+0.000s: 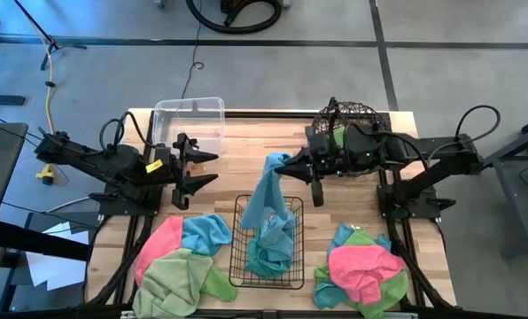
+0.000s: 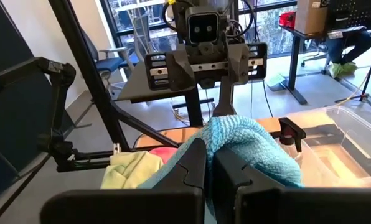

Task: Sort microfiber towel by color & place in baskets
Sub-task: Put the blue towel into the bottom basket

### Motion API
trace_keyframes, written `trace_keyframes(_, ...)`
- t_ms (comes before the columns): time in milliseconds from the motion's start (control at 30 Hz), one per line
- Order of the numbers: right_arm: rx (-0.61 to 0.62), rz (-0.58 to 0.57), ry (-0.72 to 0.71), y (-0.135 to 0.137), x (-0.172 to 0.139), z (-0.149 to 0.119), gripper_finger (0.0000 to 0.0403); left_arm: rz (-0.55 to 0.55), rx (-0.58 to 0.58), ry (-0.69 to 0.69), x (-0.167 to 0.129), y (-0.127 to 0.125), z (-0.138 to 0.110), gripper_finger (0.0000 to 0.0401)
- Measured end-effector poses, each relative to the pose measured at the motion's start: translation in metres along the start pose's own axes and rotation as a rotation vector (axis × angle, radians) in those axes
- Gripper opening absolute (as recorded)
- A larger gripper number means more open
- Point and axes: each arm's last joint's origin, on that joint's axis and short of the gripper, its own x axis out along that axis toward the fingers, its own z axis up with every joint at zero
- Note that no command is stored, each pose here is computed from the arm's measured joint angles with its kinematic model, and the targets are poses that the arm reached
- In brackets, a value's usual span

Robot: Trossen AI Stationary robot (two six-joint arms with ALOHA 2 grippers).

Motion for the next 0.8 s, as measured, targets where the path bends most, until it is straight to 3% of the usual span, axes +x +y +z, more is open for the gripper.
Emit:
trace_keyframes(533, 0.019, 0.024, -0.009, 0.009, -0.001, 0.0, 0.0, 0.007, -0.026, 0.0, 0.0, 0.0, 0.0, 0.0225)
trace_keyframes(800, 0.082, 0.256, -0.11, 0.036, -0.004, 0.009, 0.0, 0.027, -0.026, 0.0, 0.0, 0.001, 0.0, 0.0225)
